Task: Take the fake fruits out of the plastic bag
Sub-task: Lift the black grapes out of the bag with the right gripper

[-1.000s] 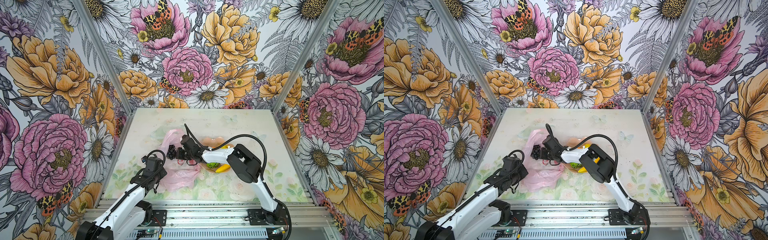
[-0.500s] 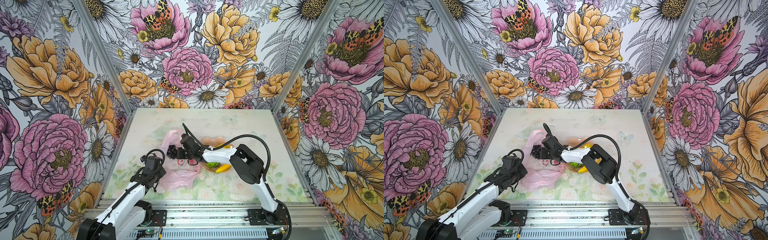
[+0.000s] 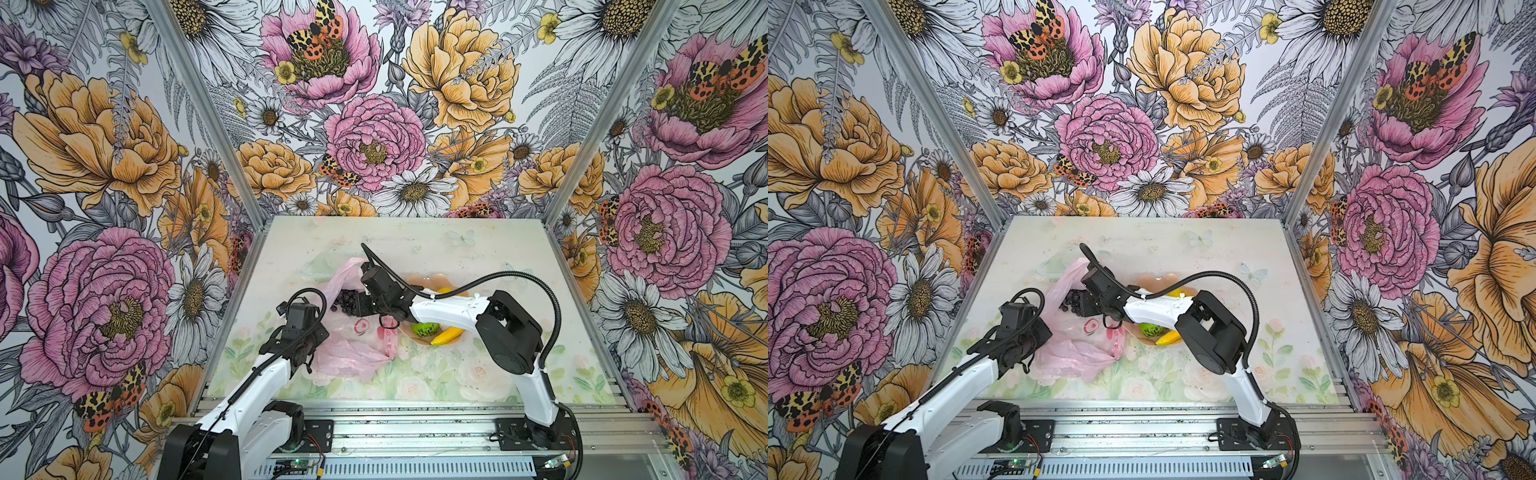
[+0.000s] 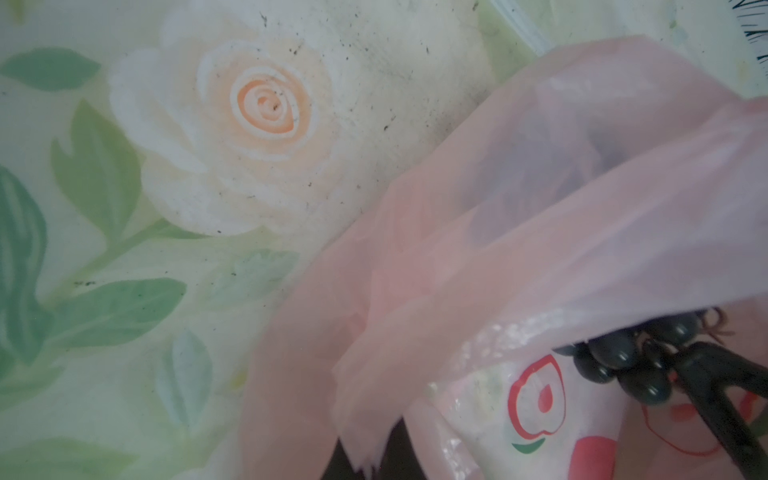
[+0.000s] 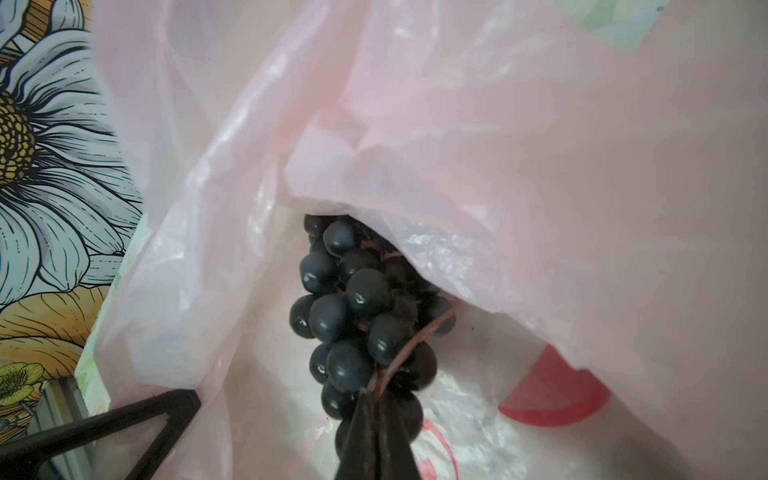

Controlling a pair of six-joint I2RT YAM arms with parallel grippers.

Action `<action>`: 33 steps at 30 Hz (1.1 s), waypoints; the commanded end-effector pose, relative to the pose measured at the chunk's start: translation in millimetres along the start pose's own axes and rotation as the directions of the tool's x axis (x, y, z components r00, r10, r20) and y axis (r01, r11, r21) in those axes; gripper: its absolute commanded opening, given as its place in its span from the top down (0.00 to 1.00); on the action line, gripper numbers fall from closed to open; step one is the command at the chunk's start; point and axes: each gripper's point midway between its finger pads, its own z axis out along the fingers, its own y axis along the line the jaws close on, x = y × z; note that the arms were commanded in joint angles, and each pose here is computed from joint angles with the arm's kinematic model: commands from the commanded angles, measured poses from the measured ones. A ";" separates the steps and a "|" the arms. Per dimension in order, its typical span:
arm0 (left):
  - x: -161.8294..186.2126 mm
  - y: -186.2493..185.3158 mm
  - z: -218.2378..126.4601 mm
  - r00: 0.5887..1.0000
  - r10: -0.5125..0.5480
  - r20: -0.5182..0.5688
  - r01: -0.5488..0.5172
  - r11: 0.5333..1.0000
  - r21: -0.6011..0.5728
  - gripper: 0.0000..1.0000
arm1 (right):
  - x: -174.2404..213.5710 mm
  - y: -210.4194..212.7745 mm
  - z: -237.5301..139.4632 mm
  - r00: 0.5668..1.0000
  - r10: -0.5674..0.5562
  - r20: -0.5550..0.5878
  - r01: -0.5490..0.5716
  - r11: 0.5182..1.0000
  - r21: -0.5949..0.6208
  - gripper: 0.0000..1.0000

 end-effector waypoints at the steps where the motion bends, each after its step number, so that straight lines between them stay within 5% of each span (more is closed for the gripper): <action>1: -24.1 -13.1 -4.4 0.997 0.026 0.073 -0.027 1.000 0.012 0.98 | -30.3 27.9 -36.3 0.993 -0.085 0.080 0.087 0.996 -0.021 1.00; 13: -53.7 -8.8 6.8 0.987 0.104 0.126 -0.094 0.992 -0.081 1.00 | -47.9 47.7 -75.9 0.974 -0.199 0.105 0.200 0.980 -0.007 1.00; 33: -52.3 -5.5 11.8 0.985 0.095 0.146 -0.090 0.995 -0.037 1.00 | -91.2 65.6 -195.1 0.921 -0.288 0.263 0.292 0.956 0.025 1.00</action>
